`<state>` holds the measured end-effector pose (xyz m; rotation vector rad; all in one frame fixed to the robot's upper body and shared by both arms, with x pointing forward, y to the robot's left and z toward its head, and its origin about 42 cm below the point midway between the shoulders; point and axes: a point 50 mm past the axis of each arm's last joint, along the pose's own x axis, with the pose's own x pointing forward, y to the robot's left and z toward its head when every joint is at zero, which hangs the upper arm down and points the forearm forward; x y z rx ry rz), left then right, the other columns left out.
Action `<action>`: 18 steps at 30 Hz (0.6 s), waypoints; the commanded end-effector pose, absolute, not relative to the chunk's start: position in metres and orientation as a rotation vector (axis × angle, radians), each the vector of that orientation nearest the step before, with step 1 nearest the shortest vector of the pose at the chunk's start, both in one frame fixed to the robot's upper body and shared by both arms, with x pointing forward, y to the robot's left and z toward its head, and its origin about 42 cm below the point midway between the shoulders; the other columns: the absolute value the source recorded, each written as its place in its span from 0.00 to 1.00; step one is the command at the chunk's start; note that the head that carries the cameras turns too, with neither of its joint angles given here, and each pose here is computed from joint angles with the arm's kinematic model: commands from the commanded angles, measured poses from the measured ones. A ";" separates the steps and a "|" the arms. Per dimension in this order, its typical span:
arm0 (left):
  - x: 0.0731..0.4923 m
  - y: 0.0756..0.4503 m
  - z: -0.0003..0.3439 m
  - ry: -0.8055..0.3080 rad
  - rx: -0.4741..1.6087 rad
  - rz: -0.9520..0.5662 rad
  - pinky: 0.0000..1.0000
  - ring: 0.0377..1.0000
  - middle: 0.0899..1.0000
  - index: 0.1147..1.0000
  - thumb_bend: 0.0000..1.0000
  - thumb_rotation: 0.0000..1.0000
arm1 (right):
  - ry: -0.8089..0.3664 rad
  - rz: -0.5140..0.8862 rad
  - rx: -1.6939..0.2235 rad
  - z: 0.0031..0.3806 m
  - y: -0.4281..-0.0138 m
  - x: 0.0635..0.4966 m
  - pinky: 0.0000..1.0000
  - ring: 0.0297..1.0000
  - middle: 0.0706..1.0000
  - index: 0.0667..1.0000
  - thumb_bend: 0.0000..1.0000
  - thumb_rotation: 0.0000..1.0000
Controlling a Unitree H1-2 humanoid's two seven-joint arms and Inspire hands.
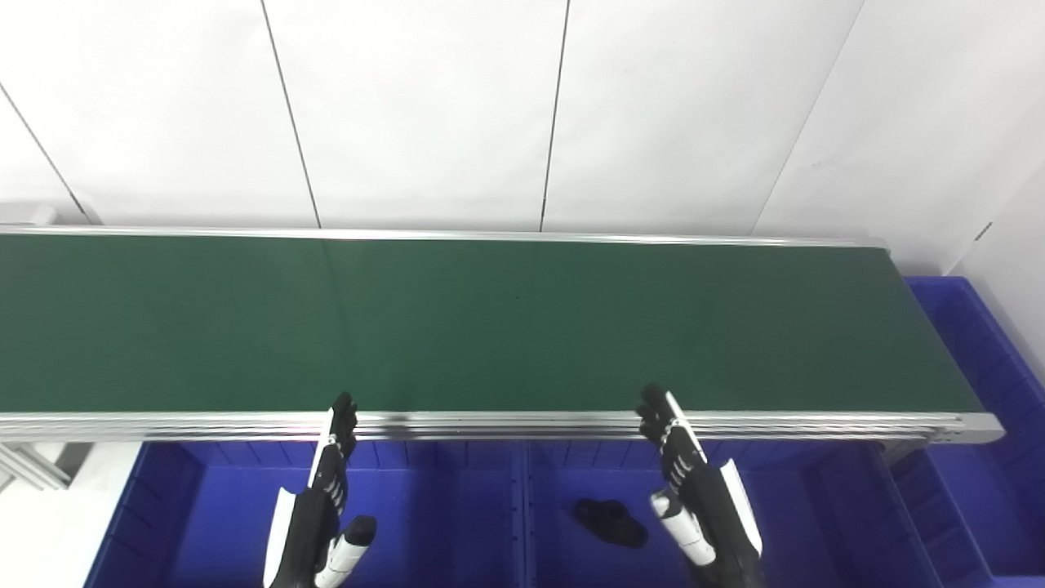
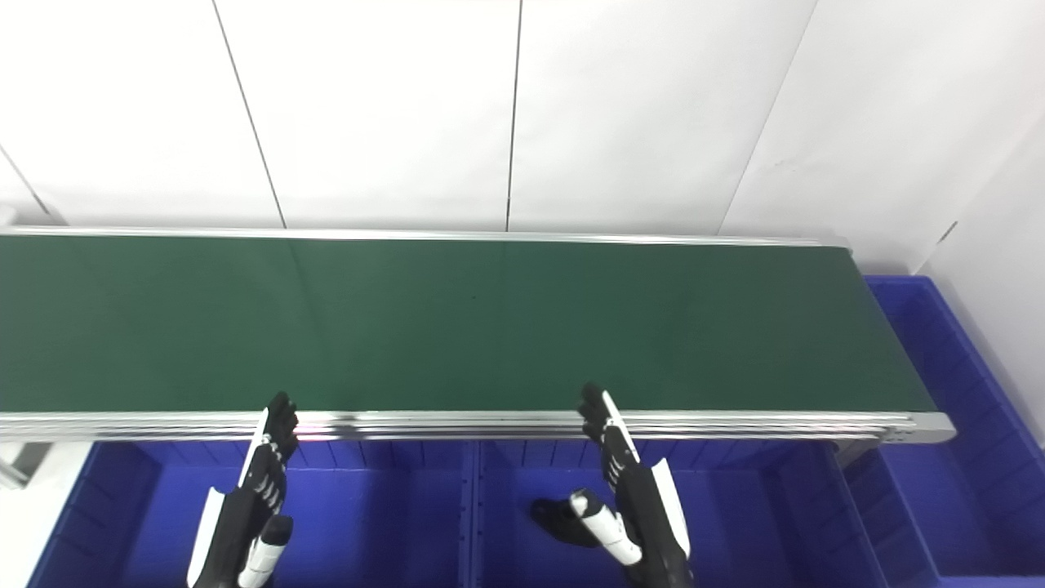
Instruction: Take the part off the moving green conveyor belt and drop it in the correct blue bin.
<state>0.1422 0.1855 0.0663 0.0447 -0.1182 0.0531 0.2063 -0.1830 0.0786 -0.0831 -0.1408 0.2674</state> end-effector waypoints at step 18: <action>0.143 0.184 0.096 -0.203 0.043 0.059 1.00 1.00 1.00 1.00 0.89 0.94 | -0.199 0.213 -0.021 0.101 -0.178 0.208 0.98 0.97 1.00 1.00 0.79 0.91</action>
